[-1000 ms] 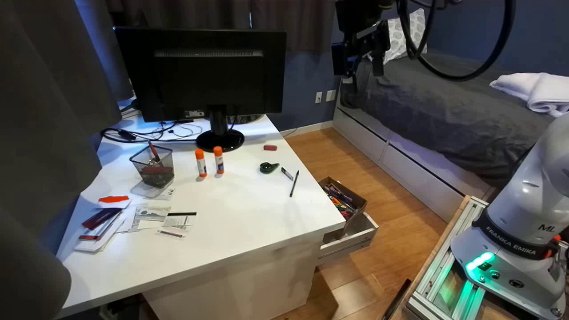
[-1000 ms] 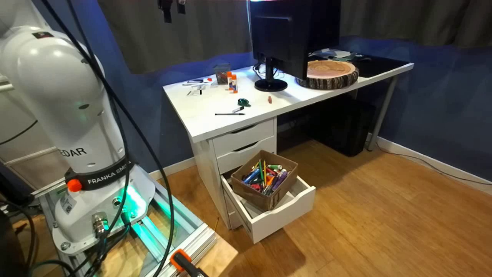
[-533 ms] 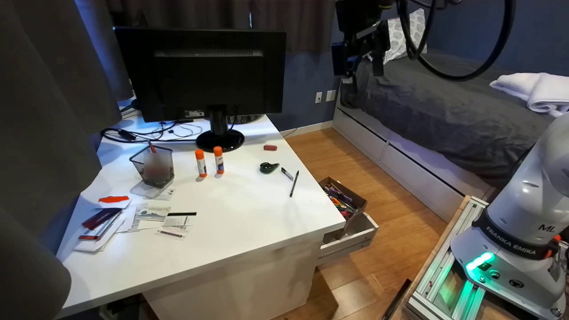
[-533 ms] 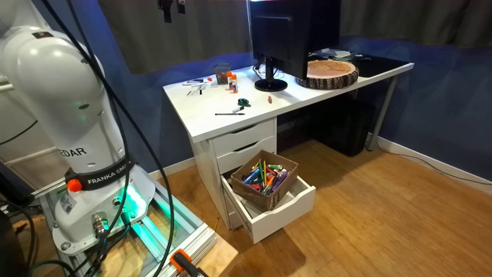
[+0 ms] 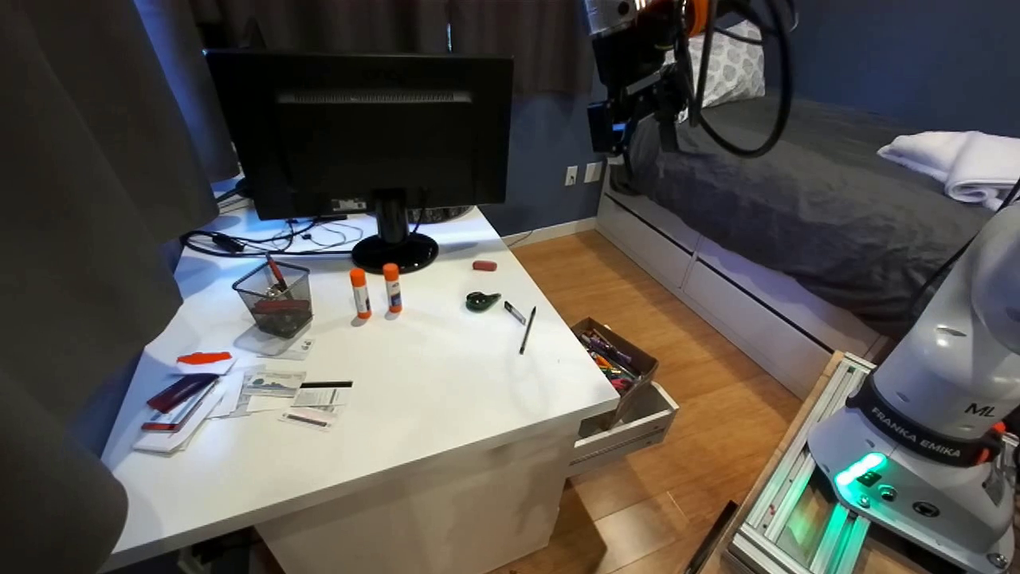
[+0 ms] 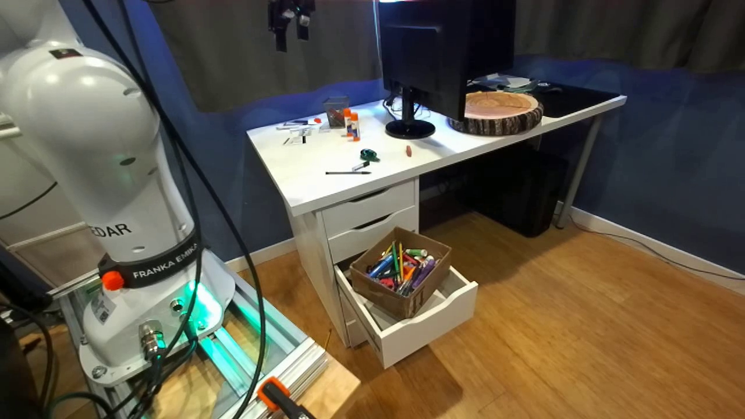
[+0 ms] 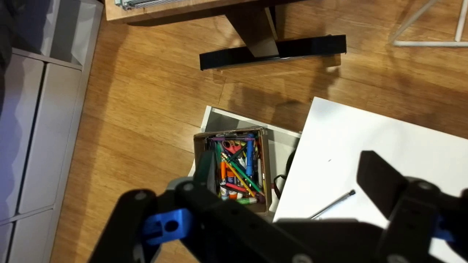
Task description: Remove the purple marker from the box in the drawer and put it on the counter
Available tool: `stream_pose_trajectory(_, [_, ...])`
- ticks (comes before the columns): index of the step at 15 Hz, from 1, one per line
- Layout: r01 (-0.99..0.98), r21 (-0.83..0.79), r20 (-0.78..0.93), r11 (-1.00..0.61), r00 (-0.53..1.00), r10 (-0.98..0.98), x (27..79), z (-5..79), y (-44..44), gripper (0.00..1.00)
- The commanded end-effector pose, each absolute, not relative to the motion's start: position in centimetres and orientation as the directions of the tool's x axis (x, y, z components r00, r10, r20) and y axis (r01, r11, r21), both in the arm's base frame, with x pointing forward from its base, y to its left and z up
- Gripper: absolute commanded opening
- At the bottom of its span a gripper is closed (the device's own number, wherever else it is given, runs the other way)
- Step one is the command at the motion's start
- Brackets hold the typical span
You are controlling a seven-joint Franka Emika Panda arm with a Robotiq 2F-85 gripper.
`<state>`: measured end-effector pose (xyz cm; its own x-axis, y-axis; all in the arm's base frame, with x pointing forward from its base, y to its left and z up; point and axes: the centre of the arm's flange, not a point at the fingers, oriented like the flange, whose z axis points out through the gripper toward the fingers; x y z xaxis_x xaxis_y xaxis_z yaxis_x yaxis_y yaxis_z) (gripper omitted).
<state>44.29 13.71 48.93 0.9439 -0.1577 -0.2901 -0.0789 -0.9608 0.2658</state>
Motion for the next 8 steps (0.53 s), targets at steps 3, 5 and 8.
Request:
stream_pose_trajectory(3, [-0.021, 0.229, -0.339, -0.973, 0.935, -0.1, 49.5, 40.8, 8.3, 1.0])
stream_pose_trajectory(5, [-0.005, 0.207, -0.322, -0.978, 0.944, -0.073, 50.1, 38.4, 6.7, 1.0])
stream_pose_trajectory(8, [0.002, 0.178, -0.305, -0.984, 0.951, -0.053, 50.2, 35.6, 4.0, 1.0])
